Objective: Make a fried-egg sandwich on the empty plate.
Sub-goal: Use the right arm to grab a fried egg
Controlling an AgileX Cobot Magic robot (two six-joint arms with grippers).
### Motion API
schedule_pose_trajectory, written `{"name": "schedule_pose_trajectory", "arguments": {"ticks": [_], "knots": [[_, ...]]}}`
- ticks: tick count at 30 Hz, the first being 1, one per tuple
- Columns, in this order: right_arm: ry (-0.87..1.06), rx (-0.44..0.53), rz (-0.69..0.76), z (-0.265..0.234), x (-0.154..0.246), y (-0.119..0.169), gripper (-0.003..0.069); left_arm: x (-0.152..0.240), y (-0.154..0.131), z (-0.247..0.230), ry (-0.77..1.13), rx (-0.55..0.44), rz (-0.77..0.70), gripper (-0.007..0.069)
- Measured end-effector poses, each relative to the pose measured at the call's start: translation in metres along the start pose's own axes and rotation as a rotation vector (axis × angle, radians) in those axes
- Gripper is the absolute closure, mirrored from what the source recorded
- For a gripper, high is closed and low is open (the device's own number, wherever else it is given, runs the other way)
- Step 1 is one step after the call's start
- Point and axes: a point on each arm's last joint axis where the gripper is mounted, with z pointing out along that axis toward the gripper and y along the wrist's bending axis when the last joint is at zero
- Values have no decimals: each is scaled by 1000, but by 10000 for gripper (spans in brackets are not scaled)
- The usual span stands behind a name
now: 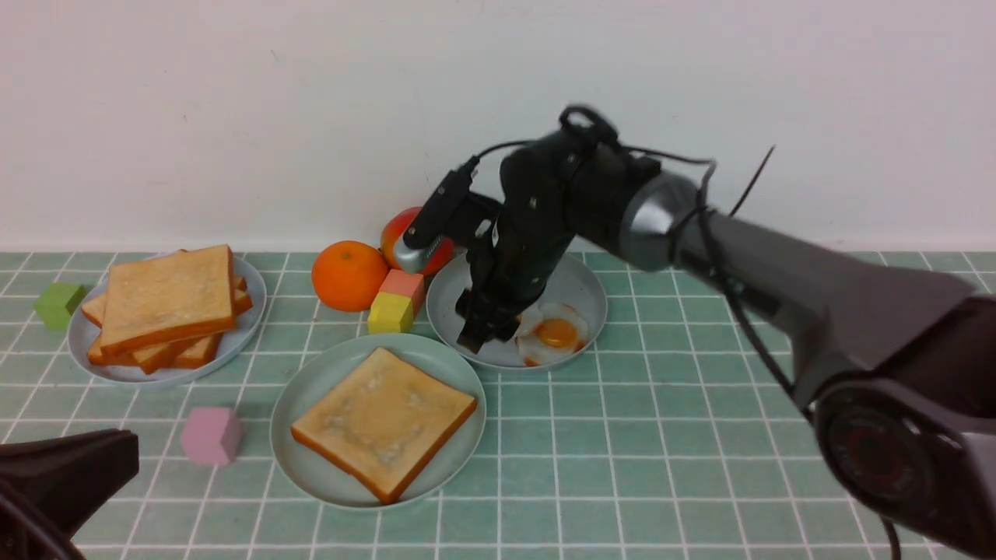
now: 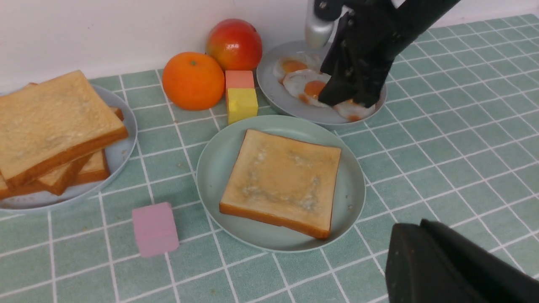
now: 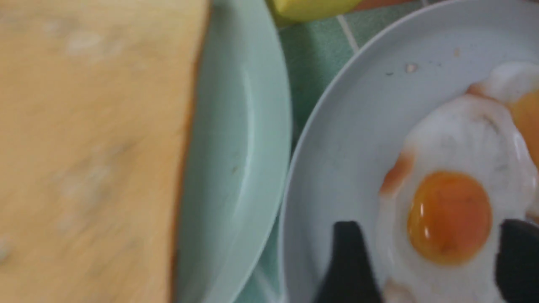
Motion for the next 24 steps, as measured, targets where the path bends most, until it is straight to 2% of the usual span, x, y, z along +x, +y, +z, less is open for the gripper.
{"name": "schedule_pose_trajectory", "arguments": {"ticks": [2,4,24], "knots": [[-14,34,27,10,1,-2,102,0,0,0,4,-5,6,605],[-17,46,28,14,2,-3,81,0,1,0,5,-11,12,604],[55,104,-23,27,8,2,83,0,1,0,5,-16,20,599]]}}
